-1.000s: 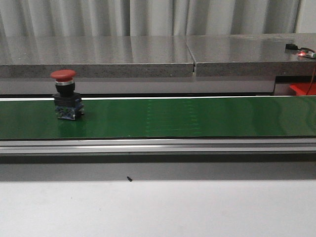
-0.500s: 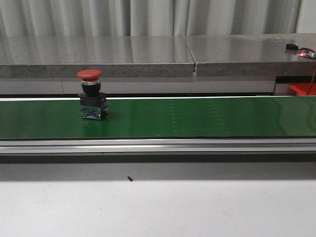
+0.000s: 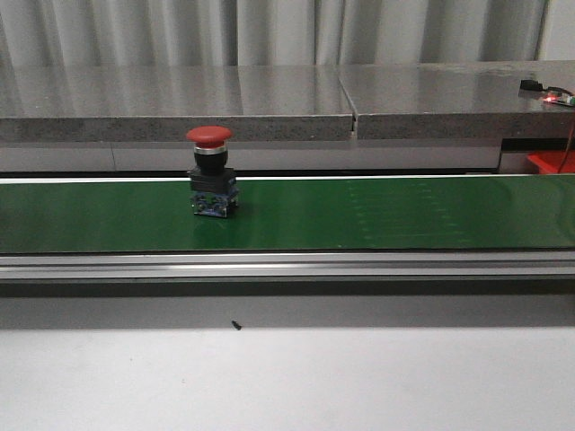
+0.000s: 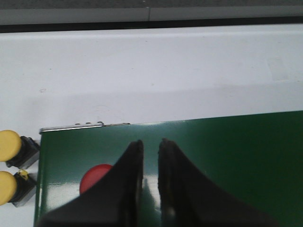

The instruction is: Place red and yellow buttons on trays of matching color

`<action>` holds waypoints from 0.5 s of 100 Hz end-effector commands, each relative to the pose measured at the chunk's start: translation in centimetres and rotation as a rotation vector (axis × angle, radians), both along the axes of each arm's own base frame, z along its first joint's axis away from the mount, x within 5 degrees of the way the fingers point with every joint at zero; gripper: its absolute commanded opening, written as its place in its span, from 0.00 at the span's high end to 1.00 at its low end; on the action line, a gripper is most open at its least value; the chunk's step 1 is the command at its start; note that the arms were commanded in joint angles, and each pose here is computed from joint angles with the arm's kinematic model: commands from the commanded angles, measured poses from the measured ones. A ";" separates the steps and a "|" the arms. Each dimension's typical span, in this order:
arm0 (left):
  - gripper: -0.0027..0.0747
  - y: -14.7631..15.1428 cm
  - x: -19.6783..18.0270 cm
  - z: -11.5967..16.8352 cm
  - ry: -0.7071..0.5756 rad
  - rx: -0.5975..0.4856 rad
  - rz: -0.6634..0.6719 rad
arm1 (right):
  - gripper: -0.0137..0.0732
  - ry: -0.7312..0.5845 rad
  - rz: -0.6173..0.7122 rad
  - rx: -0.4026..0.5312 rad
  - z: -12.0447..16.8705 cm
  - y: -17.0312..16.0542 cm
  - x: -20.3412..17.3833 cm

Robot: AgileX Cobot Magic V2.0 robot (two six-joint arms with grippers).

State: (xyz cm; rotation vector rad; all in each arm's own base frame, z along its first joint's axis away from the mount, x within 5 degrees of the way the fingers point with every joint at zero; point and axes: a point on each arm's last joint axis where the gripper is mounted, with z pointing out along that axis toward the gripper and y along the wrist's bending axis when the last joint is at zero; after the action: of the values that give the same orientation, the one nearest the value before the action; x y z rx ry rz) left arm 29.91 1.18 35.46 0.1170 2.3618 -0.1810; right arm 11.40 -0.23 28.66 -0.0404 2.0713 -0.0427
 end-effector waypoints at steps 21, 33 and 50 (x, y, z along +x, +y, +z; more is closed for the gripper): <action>0.99 -2.0 -5.3 1.7 -0.129 -0.013 -0.035 | 0.92 -0.092 0.003 -0.019 1.4 0.0 0.3; 0.99 -2.1 -7.4 1.3 -0.148 -0.012 -0.030 | 0.92 -0.092 0.003 -0.019 1.4 0.0 0.3; 0.99 -2.4 -10.5 1.2 -0.185 -0.037 -0.030 | 0.92 -0.092 0.003 -0.019 1.4 0.0 0.3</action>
State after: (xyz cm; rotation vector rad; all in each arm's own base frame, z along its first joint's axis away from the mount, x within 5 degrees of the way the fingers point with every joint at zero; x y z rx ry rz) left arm 20.62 -0.89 35.19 0.1689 2.2919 -0.2025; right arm 11.40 -0.23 28.66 -0.0404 2.0713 -0.0427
